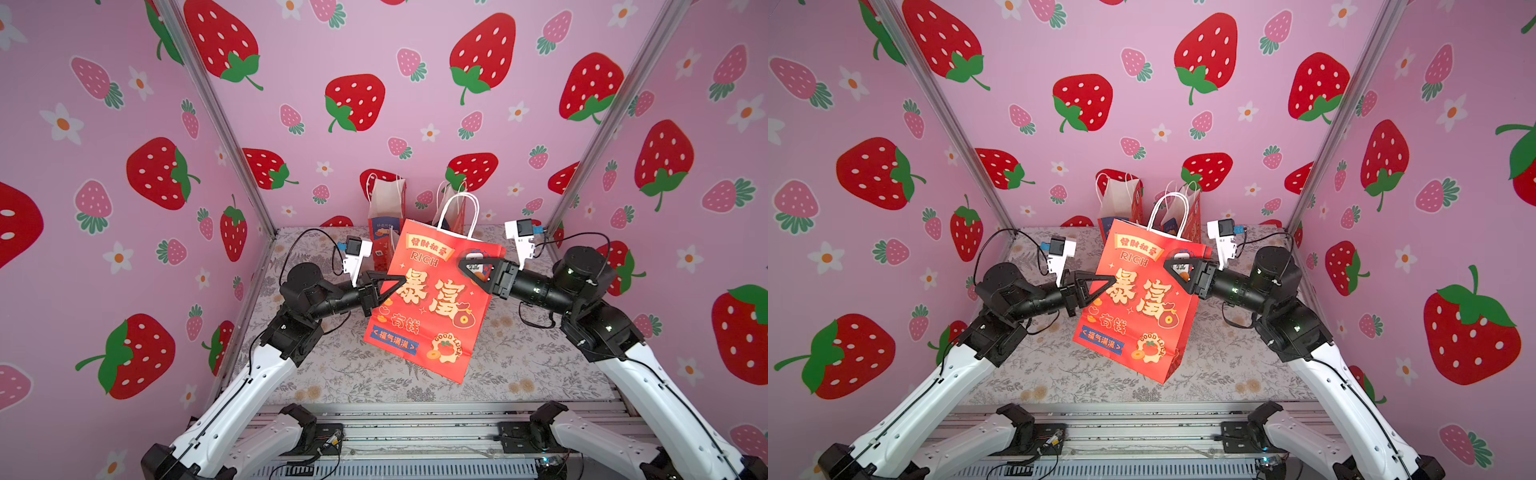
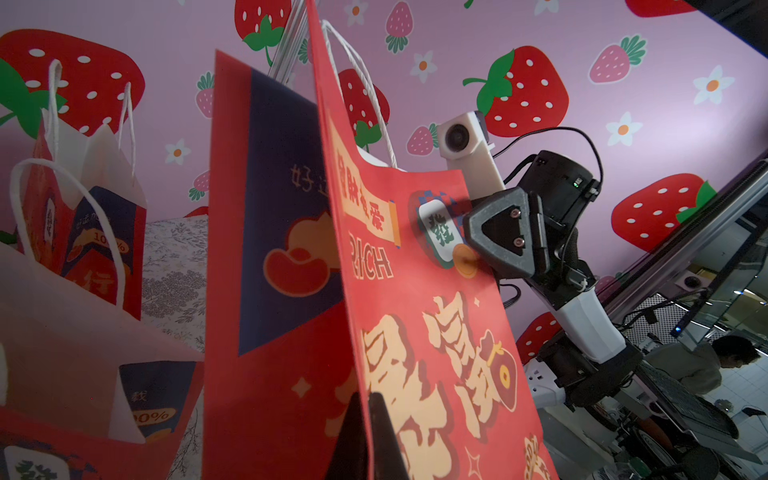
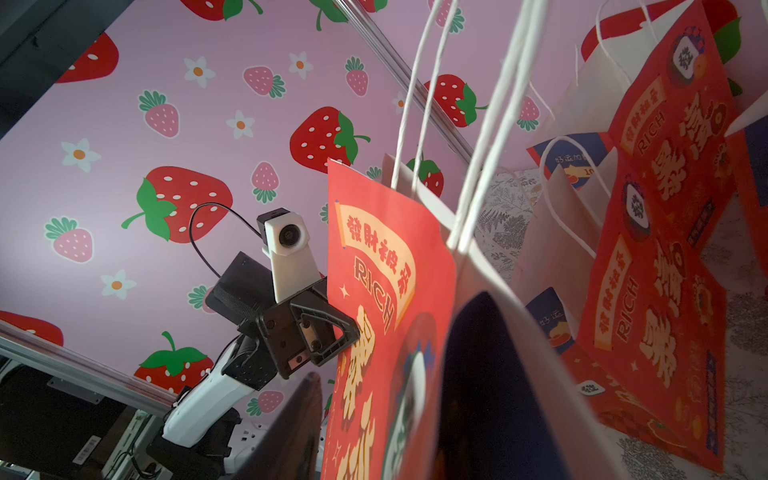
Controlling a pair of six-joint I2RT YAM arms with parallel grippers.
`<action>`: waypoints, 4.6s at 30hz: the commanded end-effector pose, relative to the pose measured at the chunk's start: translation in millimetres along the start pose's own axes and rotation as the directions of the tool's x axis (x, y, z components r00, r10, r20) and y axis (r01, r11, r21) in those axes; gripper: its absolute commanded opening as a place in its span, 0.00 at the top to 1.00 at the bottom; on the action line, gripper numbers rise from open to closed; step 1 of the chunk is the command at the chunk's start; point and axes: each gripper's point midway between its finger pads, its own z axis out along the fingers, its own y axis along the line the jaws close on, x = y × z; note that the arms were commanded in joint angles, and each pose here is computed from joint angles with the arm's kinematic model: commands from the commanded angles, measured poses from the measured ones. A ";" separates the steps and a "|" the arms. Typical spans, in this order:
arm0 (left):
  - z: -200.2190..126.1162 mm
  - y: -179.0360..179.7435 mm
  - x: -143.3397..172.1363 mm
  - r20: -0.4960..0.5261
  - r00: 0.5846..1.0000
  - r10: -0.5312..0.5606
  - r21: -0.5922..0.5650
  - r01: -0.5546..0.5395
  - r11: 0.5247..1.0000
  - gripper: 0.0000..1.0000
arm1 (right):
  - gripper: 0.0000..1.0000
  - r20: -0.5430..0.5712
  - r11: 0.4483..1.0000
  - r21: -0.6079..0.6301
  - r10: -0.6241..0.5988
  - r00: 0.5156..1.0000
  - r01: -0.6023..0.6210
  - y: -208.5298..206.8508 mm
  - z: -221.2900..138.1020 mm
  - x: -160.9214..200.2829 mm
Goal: Put away the paper bag
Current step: Press the paper bag.
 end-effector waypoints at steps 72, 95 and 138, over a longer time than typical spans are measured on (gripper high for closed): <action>-2.6 -65.8 31.1 -0.187 0.970 0.155 0.316 -0.090 0.944 0.26 | 1.00 -0.272 0.844 -0.526 -0.283 0.920 0.104 82.7 -27.9 -59.7; -2.8 -72.5 8.8 -0.089 0.982 0.167 0.285 -0.136 0.949 0.82 | 1.00 -0.268 0.865 -0.499 -0.212 0.940 0.052 68.8 -6.5 -37.0; -36.1 -28.5 -22.0 0.030 0.990 0.140 -0.127 -0.135 0.983 0.41 | 1.00 -0.211 0.941 -0.333 -0.130 0.969 0.053 34.4 -22.5 4.8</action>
